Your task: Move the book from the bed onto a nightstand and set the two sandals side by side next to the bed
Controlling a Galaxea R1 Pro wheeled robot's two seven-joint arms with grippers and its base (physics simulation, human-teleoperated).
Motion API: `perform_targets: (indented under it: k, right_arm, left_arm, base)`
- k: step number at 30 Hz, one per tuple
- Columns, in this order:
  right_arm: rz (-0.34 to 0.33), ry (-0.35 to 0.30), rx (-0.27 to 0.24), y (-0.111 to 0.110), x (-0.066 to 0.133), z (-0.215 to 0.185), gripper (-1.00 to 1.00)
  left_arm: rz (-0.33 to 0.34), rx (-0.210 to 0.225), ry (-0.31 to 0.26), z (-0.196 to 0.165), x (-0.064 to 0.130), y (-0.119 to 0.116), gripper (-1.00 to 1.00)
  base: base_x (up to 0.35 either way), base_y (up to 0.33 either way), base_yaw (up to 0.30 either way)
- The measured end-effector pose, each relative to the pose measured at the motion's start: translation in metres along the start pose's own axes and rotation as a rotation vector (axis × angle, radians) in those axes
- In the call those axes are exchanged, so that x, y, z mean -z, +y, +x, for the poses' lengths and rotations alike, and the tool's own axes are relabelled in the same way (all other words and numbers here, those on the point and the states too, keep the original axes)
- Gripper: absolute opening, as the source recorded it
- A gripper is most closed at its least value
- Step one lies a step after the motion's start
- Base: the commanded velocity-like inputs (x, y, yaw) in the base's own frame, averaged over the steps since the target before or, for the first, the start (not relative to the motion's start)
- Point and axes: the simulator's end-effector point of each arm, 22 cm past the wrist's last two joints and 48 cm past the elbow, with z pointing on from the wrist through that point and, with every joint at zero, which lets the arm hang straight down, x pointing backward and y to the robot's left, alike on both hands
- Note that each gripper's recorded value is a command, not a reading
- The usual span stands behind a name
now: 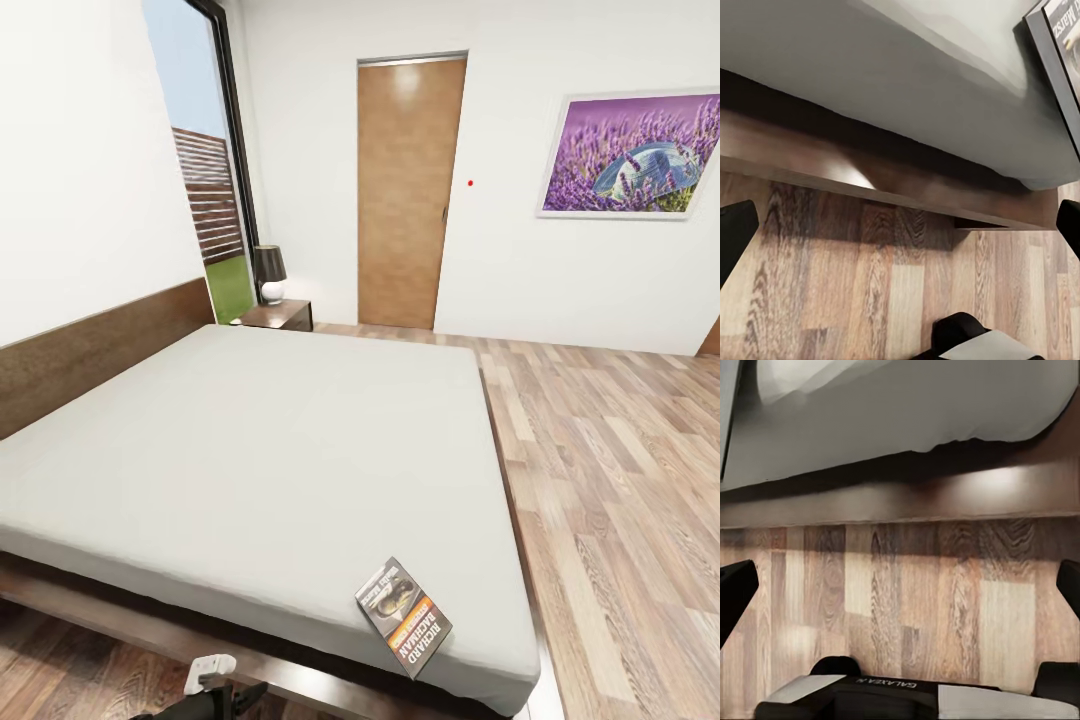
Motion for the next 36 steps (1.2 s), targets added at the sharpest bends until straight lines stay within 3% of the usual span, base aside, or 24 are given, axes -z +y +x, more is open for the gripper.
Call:
perform_targets:
  k: [8,13,36]
  right_arm:
    - [-0.12,0.023,0.013,0.028,-0.001,0.007,1.0]
    - [-0.152,0.025,0.014,0.036,0.0,0.007,1.0]
    - [-0.164,0.026,0.02,0.038,0.0,0.006,1.0]
  left_arm:
    - [0.0,0.0,0.0,0.0,0.0,0.0,1.0]
    - [0.0,0.0,0.0,0.0,0.0,0.0,1.0]
    - [0.0,-0.001,0.002,0.0,0.0,0.0,1.0]
  base:
    - [0.0,0.0,0.0]
    - [0.0,0.0,0.0]
    - [0.0,0.0,0.0]
